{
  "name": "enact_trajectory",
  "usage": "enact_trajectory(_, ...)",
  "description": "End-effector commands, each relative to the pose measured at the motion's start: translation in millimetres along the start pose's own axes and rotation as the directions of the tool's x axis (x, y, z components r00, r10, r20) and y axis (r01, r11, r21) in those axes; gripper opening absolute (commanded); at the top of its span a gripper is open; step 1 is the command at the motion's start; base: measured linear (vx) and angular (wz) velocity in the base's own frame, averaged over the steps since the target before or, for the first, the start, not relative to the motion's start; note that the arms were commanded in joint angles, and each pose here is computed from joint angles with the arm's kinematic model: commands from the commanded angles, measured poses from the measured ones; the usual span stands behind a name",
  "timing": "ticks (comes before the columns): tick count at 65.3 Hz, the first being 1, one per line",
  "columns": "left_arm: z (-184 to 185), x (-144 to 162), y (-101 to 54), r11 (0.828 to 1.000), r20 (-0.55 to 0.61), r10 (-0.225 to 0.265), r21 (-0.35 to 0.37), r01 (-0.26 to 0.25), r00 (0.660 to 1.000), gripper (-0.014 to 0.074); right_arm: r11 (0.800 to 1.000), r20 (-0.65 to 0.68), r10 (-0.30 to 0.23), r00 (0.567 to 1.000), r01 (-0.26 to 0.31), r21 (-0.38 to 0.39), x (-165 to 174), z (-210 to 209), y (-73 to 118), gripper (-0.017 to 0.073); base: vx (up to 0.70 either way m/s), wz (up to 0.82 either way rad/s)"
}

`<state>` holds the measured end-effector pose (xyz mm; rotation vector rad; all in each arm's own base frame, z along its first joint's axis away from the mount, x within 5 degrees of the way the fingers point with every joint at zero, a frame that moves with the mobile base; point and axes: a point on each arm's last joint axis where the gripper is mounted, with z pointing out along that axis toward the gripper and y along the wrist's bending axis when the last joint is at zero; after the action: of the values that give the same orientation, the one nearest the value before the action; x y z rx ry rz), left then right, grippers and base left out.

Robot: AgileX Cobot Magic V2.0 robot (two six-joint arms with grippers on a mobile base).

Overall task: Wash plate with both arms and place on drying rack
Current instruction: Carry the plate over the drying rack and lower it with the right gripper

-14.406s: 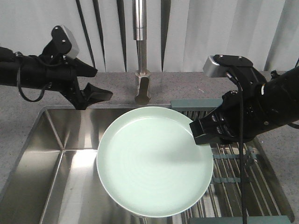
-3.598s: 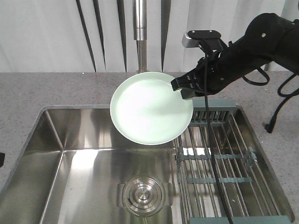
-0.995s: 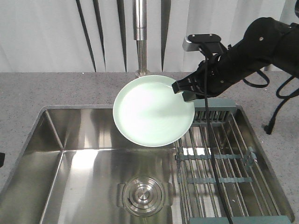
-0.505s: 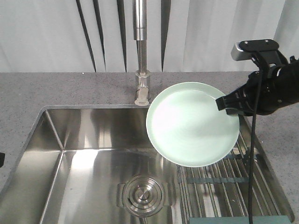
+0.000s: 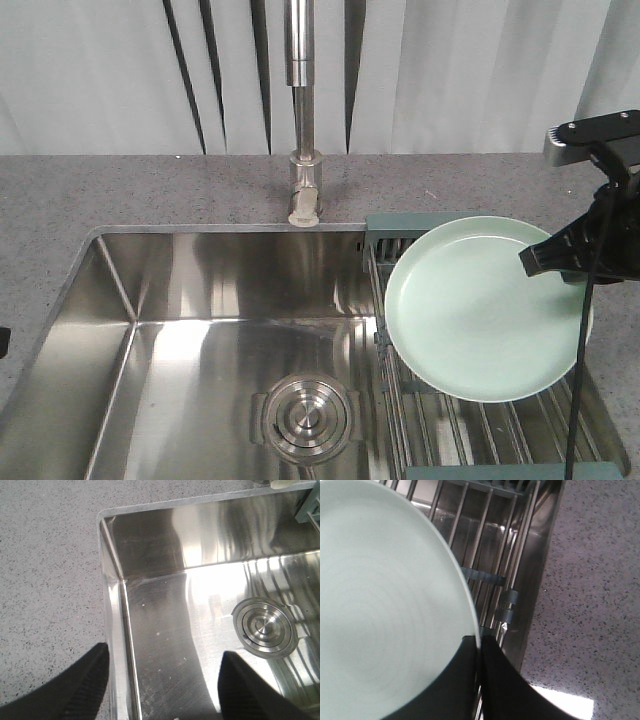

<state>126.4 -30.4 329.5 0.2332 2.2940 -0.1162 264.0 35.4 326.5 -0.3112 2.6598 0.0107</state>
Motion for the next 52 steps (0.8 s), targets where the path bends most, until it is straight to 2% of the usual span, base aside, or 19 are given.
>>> enact_trajectory(1,-6,-12,-1.2,1.000,0.089,-0.007,0.011,0.006,0.996,0.0438,0.999,0.067,0.012,0.998,-0.015,0.039,-7,-9,-9.6,-0.0001,0.00,0.00)
enact_trajectory(15,-6,-12,-1.2,1.000,0.089,-0.007,0.011,0.006,0.996,0.0438,0.997,0.024,0.022,0.999,-0.023,0.072,-12,13,-24.1,-0.0001,0.00,0.00)
enact_trajectory(52,-6,-12,-1.2,1.000,0.089,-0.007,0.011,0.006,0.996,0.0438,0.998,-0.027,0.000,1.000,0.002,0.063,-29,91,-29.2,-0.0001,0.00,0.00)
